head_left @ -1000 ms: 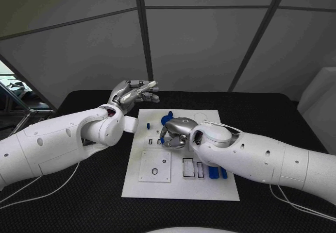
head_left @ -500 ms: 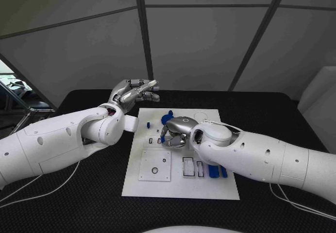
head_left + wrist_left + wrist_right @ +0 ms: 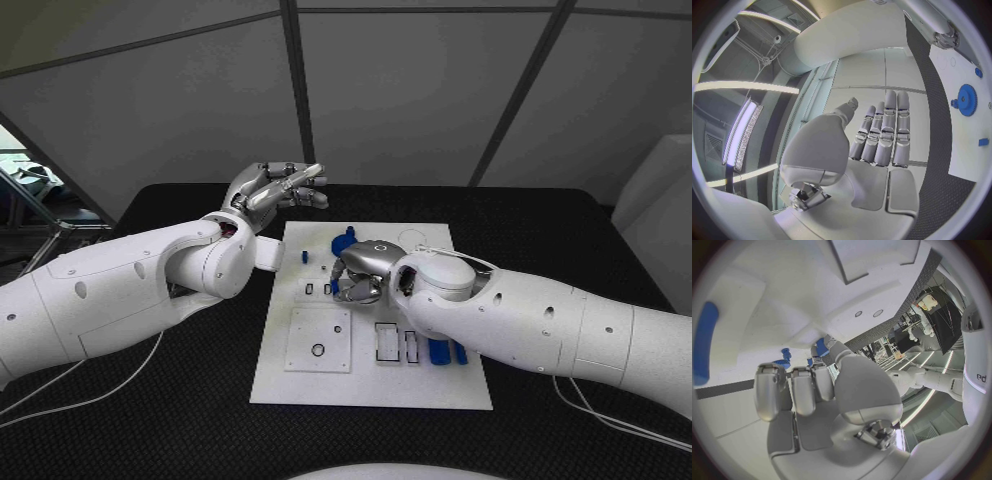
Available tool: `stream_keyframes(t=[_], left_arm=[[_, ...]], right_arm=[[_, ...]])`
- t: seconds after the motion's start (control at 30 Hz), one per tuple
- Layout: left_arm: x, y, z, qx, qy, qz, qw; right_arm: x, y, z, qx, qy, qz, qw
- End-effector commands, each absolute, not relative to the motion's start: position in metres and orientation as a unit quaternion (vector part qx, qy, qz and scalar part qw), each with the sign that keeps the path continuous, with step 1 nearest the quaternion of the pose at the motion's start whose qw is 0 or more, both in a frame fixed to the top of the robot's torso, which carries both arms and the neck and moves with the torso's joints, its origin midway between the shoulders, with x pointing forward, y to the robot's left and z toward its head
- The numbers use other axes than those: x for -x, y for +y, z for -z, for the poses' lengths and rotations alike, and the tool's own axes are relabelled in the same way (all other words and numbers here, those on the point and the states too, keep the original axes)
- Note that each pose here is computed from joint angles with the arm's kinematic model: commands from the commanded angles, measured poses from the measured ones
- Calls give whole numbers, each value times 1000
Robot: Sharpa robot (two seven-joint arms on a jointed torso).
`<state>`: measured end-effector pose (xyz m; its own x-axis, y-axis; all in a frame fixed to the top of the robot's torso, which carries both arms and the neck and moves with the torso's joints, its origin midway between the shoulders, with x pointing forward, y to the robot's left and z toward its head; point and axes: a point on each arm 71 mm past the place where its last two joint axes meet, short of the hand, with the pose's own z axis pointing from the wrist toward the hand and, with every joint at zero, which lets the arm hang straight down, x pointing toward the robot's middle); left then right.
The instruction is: Assemble the parts on the task board
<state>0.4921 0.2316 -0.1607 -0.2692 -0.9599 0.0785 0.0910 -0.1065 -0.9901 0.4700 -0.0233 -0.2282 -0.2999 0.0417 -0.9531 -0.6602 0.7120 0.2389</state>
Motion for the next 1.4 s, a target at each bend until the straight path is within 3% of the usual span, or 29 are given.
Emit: stream_keyframes(t=[0.03,1.4], left_arm=[[-492,230,159,423,512,615,426],[-493,228,160,422,514,616,421]], right_arm=[[-469,-23,230,215,747,-309,548],[-473,-25,229,201,742,-305,563]])
